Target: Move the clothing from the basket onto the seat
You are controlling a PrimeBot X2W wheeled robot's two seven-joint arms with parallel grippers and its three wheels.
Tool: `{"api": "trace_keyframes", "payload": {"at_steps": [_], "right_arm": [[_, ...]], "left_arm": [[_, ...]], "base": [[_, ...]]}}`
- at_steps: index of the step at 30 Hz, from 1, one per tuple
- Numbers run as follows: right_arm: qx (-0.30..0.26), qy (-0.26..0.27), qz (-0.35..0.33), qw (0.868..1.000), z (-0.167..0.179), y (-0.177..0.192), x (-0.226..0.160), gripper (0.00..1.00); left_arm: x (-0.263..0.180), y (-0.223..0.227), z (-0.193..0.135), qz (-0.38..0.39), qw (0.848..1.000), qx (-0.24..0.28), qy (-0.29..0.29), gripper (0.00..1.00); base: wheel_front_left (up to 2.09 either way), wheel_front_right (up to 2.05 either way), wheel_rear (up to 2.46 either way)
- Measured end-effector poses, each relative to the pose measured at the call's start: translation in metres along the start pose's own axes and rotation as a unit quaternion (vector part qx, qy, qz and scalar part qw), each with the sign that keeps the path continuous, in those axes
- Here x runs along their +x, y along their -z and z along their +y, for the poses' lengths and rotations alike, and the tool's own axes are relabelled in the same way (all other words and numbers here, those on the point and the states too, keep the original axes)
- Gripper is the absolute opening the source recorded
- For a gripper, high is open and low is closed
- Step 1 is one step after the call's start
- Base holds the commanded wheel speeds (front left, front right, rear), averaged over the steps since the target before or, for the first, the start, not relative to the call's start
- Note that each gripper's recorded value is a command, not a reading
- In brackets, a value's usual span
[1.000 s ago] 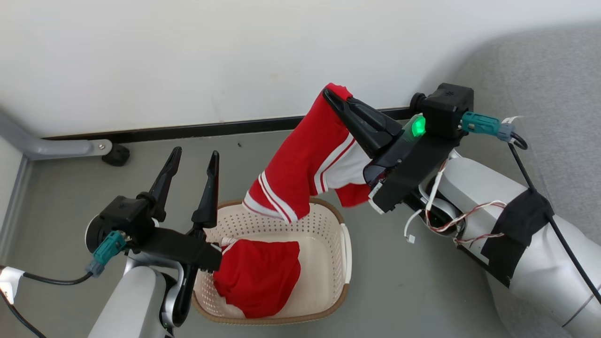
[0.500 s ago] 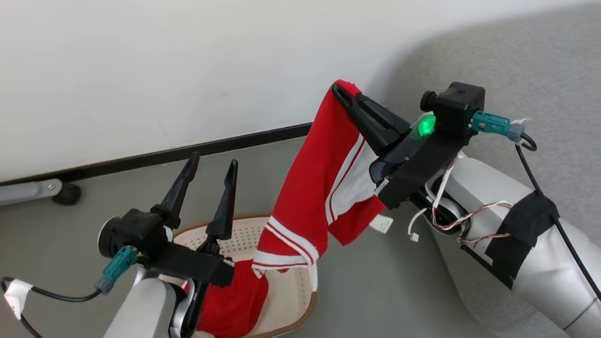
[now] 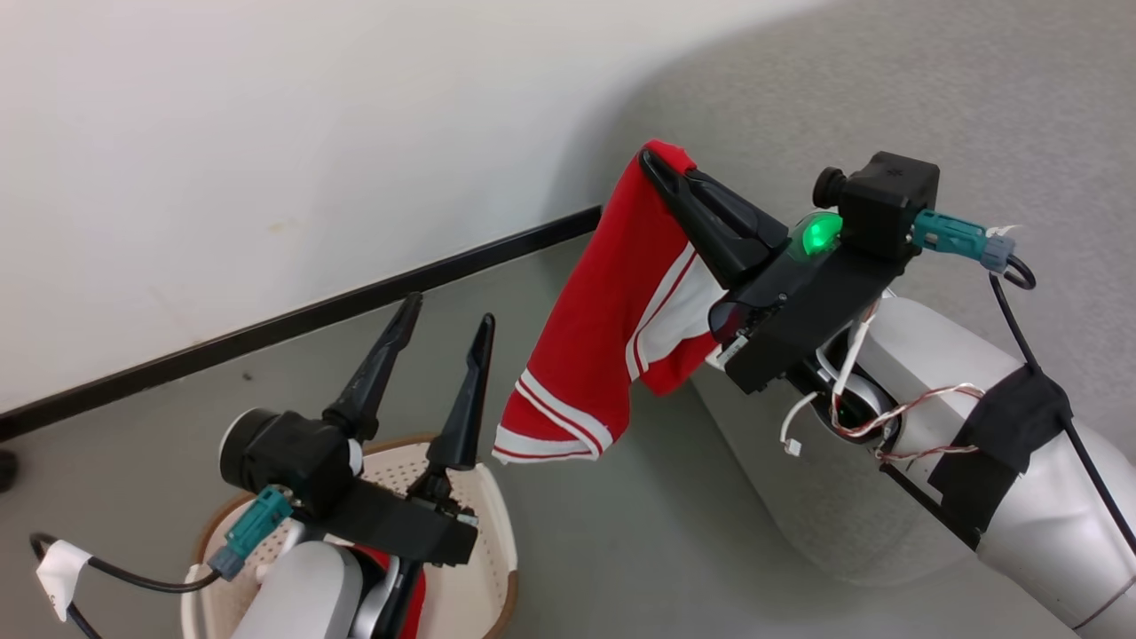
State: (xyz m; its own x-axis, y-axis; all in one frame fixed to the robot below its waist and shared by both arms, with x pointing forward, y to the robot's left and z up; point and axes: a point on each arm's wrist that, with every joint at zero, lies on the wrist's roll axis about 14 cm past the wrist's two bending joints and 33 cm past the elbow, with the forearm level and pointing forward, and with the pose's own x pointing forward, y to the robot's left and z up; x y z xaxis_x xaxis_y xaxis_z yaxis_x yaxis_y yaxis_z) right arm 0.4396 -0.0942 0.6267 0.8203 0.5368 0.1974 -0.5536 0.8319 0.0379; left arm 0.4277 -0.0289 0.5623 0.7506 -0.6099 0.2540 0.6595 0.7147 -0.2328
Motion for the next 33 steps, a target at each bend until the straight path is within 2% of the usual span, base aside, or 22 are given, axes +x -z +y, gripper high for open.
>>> {"api": "trace_keyframes", "payload": {"at_steps": [4,17,21,33], "right_arm": [[-0.013,0.035,0.000,0.999,-0.020,-0.004,-0.021,0.00],[-0.034,0.122,-0.005,0.992,-0.065,-0.016,-0.065,0.00],[-0.038,0.158,0.006,0.987,-0.082,-0.009,-0.087,0.00],[-0.063,0.210,0.008,0.976,-0.118,-0.015,-0.107,0.00]], "left_arm": [[0.014,0.009,-0.033,0.004,0.998,-0.014,0.053,1.00],[0.043,0.037,-0.087,0.021,0.989,-0.046,0.142,1.00],[0.056,0.040,-0.111,0.016,0.982,-0.062,0.176,1.00],[0.061,0.061,-0.116,0.037,0.978,-0.079,0.190,1.00]], "base": [[0.00,0.00,0.00],[0.00,0.00,0.00],[0.00,0.00,0.00],[0.00,0.00,0.00]]}}
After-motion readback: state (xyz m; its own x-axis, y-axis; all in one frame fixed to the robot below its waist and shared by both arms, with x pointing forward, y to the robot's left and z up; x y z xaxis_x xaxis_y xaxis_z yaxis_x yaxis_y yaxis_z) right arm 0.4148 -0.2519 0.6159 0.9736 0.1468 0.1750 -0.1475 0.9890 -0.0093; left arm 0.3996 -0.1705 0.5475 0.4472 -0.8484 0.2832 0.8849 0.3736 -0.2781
